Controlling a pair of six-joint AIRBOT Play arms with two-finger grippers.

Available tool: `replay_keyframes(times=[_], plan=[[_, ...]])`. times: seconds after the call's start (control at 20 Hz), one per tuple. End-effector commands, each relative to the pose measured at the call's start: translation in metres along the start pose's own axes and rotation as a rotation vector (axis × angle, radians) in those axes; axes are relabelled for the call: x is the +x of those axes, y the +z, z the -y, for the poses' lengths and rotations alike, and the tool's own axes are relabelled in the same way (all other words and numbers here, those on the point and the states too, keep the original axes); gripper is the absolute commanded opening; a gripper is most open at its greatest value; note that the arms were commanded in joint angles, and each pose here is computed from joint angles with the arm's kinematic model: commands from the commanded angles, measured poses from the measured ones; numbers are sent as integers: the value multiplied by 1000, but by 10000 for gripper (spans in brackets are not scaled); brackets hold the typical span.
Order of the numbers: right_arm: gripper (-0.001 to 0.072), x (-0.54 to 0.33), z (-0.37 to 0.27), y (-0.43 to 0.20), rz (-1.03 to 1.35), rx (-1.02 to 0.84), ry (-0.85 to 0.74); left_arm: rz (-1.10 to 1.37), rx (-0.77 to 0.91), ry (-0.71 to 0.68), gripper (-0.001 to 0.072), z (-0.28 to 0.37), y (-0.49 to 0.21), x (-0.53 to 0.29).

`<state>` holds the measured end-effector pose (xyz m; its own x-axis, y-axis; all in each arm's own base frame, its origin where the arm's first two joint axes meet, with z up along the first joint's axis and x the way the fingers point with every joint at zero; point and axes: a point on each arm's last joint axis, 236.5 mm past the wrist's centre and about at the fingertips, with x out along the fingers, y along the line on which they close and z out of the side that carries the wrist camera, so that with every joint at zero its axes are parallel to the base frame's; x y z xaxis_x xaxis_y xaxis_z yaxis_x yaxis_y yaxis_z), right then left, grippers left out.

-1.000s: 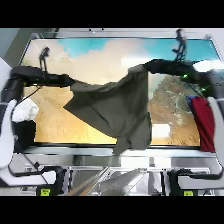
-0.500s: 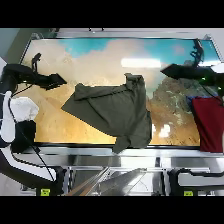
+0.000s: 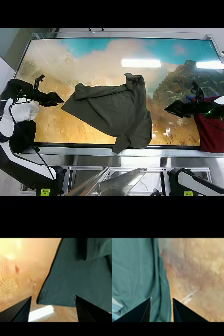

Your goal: Fold the shirts.

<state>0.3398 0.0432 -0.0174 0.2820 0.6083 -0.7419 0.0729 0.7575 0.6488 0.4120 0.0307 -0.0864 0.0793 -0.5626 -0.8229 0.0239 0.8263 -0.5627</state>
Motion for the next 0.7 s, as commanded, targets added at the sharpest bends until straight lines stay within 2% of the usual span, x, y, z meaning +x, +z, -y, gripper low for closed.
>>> replay_keyframes(times=[0.0,0.35,0.4,0.45,0.5,0.55,0.6,0.65], plan=[[322,7,5,-22,-41,31,6,-64,-9,-48,585,-4,-9,17],[322,7,5,-21,-37,15,8,-200,64,-111,582,23,-18,42],[322,7,5,-21,-38,8,8,-225,80,-123,555,30,-22,42],[322,7,6,-21,-37,6,7,-251,89,-135,318,34,-28,41],[322,7,6,-20,-34,-2,7,-272,109,-153,168,38,-33,39],[322,7,6,-20,-32,-13,5,-277,109,-158,157,38,-34,39],[322,7,6,-19,-30,-26,5,-276,109,-157,18,38,-34,39],[322,7,7,-18,-28,-47,3,-270,106,-155,18,37,-33,38]])
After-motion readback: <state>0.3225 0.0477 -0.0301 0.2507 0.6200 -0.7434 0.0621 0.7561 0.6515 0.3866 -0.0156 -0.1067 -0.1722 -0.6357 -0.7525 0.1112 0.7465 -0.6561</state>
